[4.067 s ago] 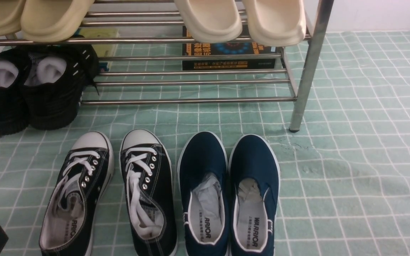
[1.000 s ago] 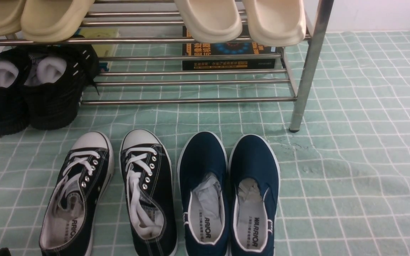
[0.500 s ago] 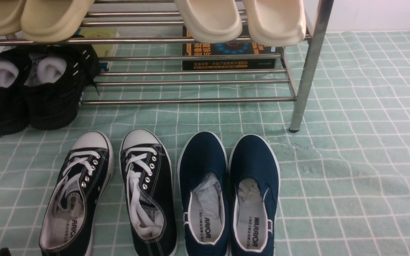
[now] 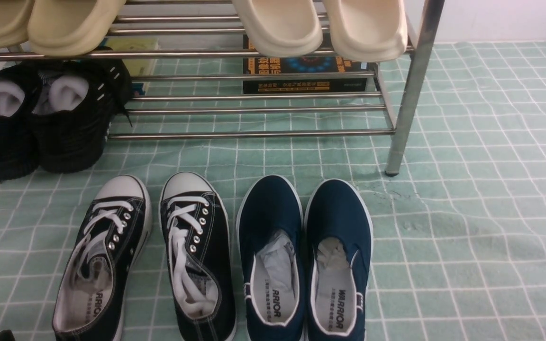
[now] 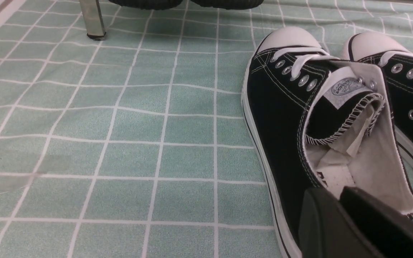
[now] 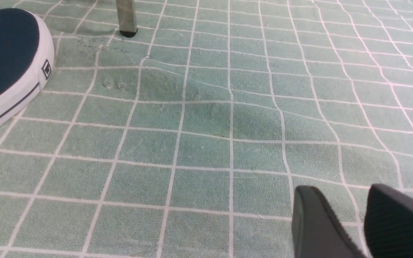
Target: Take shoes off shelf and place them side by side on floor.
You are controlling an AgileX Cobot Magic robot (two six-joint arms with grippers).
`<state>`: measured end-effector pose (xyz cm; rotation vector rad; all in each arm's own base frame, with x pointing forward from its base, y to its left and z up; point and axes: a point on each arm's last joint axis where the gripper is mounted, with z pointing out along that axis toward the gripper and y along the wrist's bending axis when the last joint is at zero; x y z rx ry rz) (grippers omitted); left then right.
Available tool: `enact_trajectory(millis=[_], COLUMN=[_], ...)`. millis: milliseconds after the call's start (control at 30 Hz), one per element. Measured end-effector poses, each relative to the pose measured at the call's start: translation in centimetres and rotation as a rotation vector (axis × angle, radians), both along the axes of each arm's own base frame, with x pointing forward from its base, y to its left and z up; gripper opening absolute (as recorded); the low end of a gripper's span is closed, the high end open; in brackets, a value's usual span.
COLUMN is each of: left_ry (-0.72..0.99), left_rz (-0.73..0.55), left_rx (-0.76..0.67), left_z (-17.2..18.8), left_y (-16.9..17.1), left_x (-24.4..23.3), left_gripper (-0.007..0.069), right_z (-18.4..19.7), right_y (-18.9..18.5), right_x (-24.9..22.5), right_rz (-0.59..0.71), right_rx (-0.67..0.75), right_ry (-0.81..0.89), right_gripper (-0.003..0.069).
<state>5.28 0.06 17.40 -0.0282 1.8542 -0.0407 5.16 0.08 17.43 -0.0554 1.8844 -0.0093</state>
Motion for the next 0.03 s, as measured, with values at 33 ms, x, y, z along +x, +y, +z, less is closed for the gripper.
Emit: enact_trajectory(millis=[33], left_ry=[0.000], left_rz=[0.000], left_rx=[0.001], left_z=[0.00], left_y=[0.00], left_x=[0.00], left_gripper=[0.0101], right_z=[0.00], right_y=[0.00], right_x=[0.00], right_rz=[0.000], right_rx=[0.000], right_ry=[0.000], right_gripper=[0.0237])
